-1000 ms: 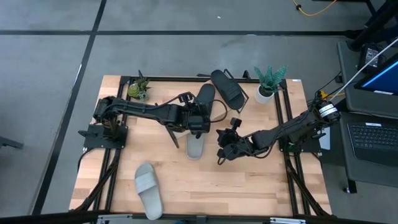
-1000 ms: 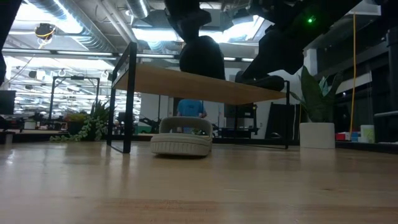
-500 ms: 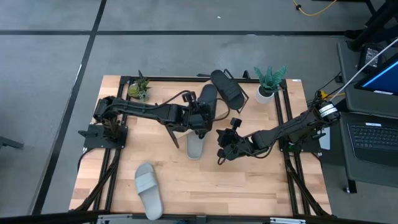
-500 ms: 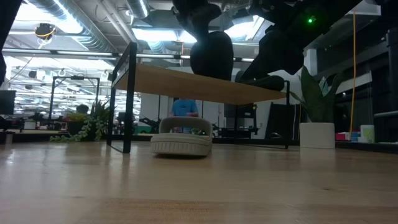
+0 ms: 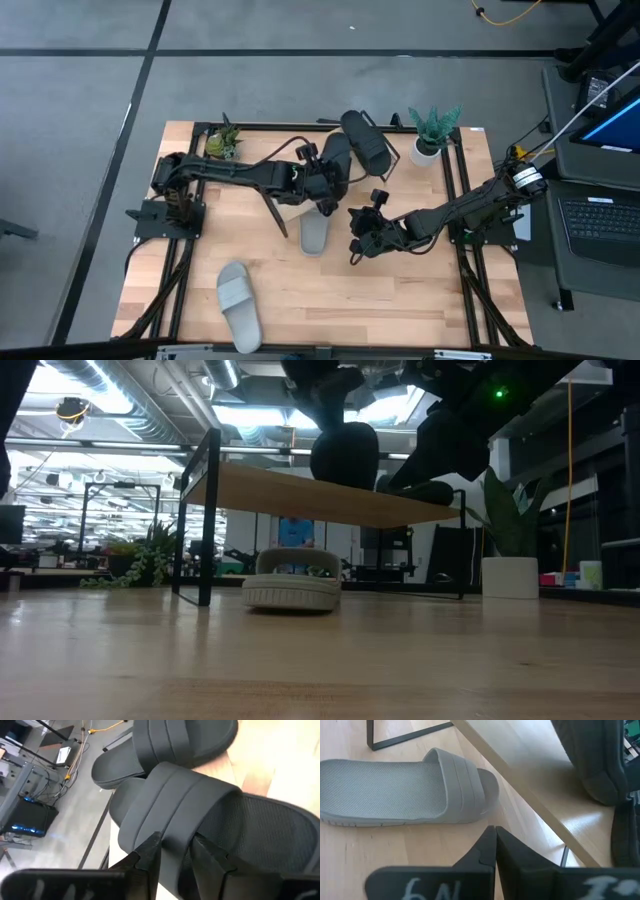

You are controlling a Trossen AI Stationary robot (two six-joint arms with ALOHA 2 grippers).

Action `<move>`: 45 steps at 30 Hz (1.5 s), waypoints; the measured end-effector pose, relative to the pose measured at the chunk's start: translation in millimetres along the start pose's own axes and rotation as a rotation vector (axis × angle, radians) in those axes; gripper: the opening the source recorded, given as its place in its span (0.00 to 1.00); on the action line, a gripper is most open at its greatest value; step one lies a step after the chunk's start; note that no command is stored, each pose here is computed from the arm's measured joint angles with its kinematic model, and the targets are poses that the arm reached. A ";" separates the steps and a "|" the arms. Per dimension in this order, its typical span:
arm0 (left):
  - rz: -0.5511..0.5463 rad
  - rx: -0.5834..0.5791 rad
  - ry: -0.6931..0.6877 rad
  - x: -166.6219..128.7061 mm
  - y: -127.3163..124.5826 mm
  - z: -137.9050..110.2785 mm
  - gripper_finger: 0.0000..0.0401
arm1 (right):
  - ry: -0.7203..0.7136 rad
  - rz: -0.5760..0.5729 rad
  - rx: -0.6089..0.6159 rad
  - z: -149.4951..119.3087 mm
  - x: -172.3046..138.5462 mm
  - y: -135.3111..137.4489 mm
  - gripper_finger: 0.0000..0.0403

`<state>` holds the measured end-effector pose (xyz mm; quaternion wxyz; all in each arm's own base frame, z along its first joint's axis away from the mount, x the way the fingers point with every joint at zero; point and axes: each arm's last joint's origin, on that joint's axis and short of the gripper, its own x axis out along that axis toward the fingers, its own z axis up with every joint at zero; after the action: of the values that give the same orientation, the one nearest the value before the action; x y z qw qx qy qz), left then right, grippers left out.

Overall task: Pick and place slides into the shelf
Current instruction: Put the black slipper on the shelf

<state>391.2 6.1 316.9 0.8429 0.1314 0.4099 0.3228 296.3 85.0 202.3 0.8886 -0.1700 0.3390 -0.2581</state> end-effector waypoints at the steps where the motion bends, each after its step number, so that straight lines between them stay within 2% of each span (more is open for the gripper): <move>1: -0.003 -0.005 -0.002 0.8 0.7 0.5 0.25 | 0.000 0.000 0.000 0.0 0.0 0.0 0.02; 8: -0.148 -0.047 -0.009 6.4 3.2 4.1 0.27 | 0.000 0.001 0.000 0.0 -0.2 0.2 0.02; 30: -0.156 -0.080 -0.094 6.1 3.2 13.6 0.27 | 0.004 0.025 -0.001 -0.1 -0.3 0.9 0.02; 37: -0.161 0.034 -0.117 -1.7 1.2 14.0 0.27 | -0.002 0.032 -0.014 -0.3 -2.7 3.1 0.02; 45: -0.186 0.104 -0.179 -40.0 12.8 13.6 0.27 | -0.023 0.061 -0.084 -1.5 -12.2 11.5 0.02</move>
<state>378.0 -9.7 356.0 0.8944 0.1647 0.3597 0.2088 291.5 101.2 202.0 0.8920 -0.1996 0.3443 -0.2144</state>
